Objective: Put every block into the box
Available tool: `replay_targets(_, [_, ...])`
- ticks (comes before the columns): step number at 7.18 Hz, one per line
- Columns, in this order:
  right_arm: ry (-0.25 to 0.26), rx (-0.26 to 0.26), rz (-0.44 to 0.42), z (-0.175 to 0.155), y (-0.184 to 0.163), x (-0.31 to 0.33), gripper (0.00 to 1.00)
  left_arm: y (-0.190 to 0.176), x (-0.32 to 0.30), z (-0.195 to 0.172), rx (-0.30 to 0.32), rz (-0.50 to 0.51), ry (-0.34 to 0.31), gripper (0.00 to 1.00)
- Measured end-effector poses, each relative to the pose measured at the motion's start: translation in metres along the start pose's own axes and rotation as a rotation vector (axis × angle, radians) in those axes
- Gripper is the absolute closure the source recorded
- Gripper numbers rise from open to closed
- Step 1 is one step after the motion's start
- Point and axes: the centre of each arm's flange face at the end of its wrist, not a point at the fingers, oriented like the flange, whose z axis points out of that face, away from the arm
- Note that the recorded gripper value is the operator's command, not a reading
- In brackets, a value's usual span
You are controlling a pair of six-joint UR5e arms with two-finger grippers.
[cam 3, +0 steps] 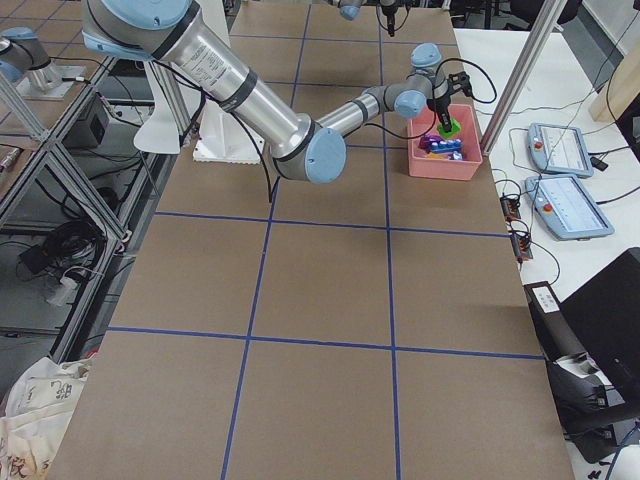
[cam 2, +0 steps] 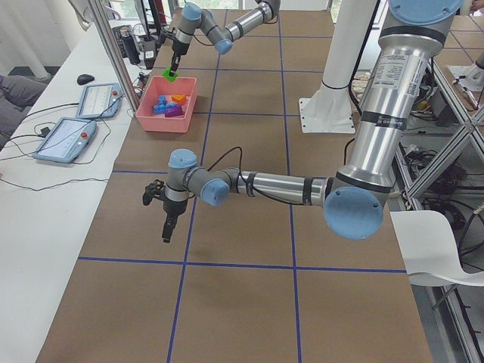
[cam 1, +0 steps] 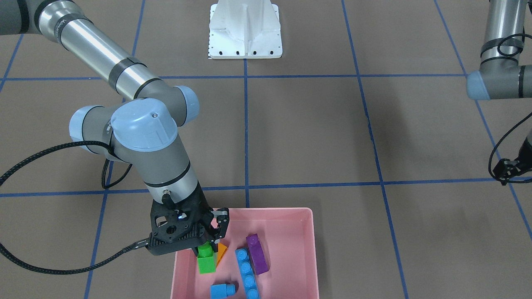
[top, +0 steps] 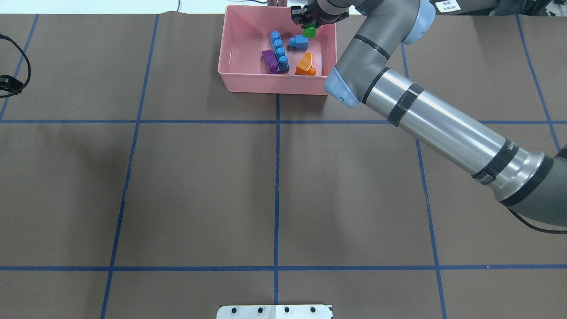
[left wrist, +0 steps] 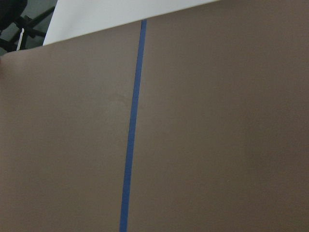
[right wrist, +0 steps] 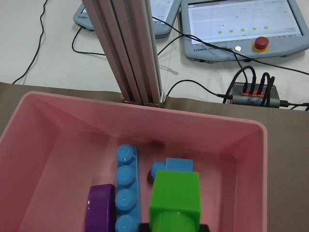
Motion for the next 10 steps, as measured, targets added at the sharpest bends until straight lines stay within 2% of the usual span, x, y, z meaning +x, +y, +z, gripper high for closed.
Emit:
replay_targets(1, [0.001,0.002,-0.002,0.001,0.001,-0.001,1.0,0.017,-0.01,-0.023,-0.079,0.032,0.037,0.0])
replay_targets(2, [0.004,0.001,-0.003,0.003,0.002,0.0,0.43,0.03,-0.006,-0.053,-0.144,0.045,0.051,0.0])
replay_targets(3, [0.009,-0.003,-0.002,0.006,0.003,0.002,0.0,0.044,-0.001,-0.079,-0.195,0.055,0.063,0.0])
replay_targets(4, [0.015,-0.004,0.0,0.008,0.002,0.006,0.0,0.061,0.001,-0.093,-0.23,0.061,0.097,0.0])
replay_targets(6, [0.004,-0.007,0.009,-0.003,-0.014,0.021,0.0,0.085,-0.009,-0.101,-0.258,0.071,0.154,0.0])
replay_targets(7, [-0.035,-0.046,0.027,-0.023,-0.033,0.048,0.0,0.092,-0.022,-0.105,-0.256,0.083,0.175,0.0])
replay_targets(8, [-0.075,-0.105,0.048,-0.047,-0.042,0.102,0.0,0.098,-0.037,-0.111,-0.245,0.106,0.197,0.0])
replay_targets(10, [-0.095,-0.209,0.005,-0.082,-0.018,0.249,0.0,0.1,-0.066,-0.124,-0.211,0.111,0.207,0.0])
